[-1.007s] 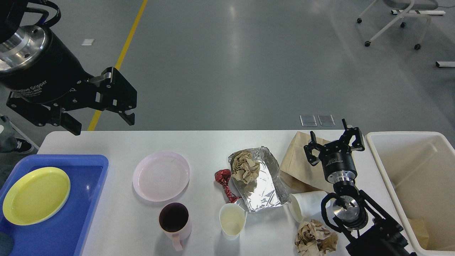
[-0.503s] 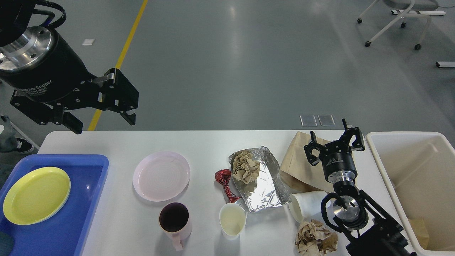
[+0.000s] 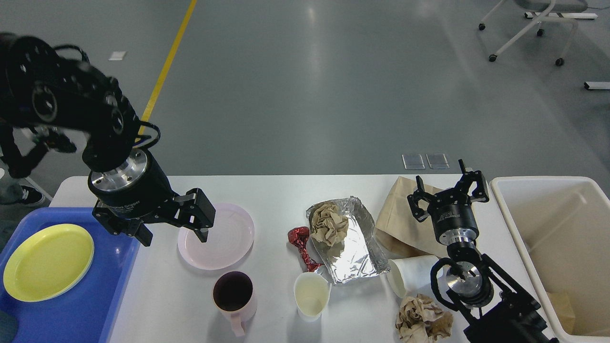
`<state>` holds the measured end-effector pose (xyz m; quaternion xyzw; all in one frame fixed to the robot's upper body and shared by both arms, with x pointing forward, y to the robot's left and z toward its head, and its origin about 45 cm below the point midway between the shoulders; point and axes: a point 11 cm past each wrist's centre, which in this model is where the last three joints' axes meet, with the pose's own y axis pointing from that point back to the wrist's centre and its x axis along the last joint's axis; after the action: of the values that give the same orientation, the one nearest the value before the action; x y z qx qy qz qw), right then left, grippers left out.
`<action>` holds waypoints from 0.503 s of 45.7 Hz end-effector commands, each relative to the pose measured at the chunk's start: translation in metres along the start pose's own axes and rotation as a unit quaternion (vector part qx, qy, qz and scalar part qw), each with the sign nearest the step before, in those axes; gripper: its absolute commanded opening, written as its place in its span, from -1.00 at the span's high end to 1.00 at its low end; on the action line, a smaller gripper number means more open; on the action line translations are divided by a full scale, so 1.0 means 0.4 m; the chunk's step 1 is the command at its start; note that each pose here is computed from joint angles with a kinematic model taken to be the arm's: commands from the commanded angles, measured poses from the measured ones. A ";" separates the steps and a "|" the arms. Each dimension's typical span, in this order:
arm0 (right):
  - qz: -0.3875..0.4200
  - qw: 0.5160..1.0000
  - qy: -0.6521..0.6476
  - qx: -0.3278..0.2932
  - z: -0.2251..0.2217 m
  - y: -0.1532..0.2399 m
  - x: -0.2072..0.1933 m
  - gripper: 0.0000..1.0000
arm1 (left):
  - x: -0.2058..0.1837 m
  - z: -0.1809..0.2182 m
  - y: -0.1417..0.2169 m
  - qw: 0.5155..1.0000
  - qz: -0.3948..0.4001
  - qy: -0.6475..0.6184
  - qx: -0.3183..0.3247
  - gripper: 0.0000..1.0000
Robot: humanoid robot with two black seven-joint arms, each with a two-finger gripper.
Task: Tidy desktop
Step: 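Lower the left gripper and grasp the pink mug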
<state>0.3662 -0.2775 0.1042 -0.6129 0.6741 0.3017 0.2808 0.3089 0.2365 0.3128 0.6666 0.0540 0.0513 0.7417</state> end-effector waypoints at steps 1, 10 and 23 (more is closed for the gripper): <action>0.000 1.000 0.000 0.000 0.000 0.000 0.000 -1.00 | -0.012 -0.025 -0.132 1.000 0.000 -0.005 -0.002 -0.89; 0.000 1.000 0.000 0.000 0.000 0.000 0.000 -1.00 | -0.033 -0.048 -0.315 1.000 -0.005 -0.017 -0.012 -0.88; 0.000 1.000 -0.001 0.000 0.001 0.000 0.000 -1.00 | 0.008 -0.063 -0.430 1.000 0.021 -0.004 -0.015 -0.81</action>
<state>0.3660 -0.2775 0.1040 -0.6129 0.6742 0.3018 0.2807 0.3023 0.2432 0.1549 0.6549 0.0430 0.0558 0.7524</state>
